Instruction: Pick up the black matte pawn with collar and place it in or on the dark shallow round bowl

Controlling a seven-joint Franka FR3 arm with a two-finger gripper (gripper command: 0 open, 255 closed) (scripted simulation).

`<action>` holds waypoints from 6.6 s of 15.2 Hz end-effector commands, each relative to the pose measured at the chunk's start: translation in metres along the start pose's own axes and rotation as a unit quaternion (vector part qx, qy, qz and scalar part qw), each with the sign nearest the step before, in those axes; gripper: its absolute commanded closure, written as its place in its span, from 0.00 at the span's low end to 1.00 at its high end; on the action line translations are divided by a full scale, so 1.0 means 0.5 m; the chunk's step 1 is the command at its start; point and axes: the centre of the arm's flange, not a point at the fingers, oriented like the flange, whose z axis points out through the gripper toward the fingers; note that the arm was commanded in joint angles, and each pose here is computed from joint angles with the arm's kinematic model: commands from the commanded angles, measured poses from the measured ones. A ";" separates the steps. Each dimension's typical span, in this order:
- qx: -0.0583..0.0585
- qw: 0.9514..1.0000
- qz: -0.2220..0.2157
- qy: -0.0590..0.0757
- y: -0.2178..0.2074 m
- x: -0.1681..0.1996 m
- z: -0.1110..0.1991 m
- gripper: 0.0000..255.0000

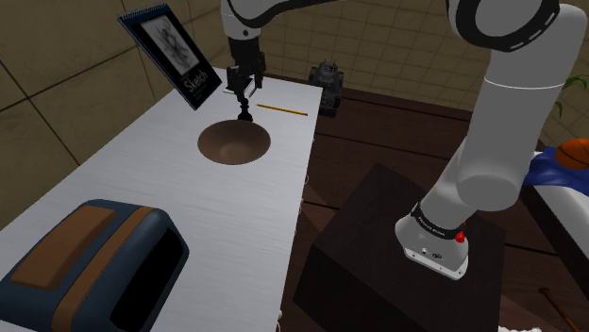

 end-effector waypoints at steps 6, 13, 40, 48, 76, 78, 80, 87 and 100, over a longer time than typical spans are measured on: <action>-0.004 1.000 -0.009 0.004 -0.010 0.043 0.056 0.00; -0.004 1.000 -0.009 0.004 -0.010 0.043 0.084 0.00; -0.004 1.000 -0.009 0.004 0.000 0.034 -0.064 1.00; -0.004 1.000 -0.009 0.004 0.006 0.028 -0.148 1.00; -0.004 1.000 -0.009 0.004 -0.308 -0.115 -0.049 1.00; -0.004 1.000 -0.009 0.004 -0.309 -0.114 -0.027 1.00; -0.004 1.000 -0.009 0.004 -0.309 -0.114 -0.027 1.00; -0.004 1.000 -0.009 0.004 -0.309 -0.114 -0.027 0.00; -0.004 1.000 -0.009 0.004 -0.310 -0.115 -0.127 0.00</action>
